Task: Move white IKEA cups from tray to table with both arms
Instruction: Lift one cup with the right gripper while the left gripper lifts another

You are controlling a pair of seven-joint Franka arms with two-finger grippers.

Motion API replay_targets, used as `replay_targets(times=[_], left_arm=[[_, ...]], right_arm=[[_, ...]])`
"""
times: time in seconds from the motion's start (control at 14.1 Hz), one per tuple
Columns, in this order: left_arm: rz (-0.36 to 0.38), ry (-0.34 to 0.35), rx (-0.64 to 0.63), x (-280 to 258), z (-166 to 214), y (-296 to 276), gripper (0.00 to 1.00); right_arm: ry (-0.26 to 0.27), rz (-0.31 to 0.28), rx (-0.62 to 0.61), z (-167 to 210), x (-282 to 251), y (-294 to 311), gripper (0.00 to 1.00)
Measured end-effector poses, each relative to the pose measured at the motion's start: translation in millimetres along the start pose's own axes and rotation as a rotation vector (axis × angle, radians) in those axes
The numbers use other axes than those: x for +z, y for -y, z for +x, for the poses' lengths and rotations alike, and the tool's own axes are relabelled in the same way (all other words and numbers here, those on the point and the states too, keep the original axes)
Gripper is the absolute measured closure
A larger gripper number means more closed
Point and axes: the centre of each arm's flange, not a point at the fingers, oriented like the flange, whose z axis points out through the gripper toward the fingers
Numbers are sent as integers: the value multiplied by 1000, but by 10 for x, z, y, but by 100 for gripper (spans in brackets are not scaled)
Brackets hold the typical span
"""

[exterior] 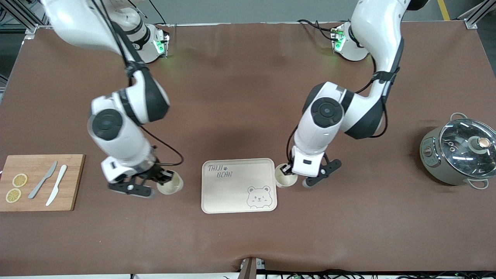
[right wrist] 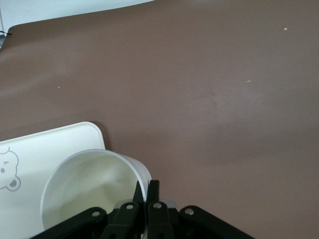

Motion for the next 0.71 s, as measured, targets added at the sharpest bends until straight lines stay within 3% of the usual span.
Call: replay_targets(times=[0.35,0.71], left_arm=[[39,9,-5,-308,406,319,96],[75,27,34,-446,742,620,96]], right_arm=[[79,29,-138,378,-299,-1448,96],[80,27,-247,487,-144,-2145,96]])
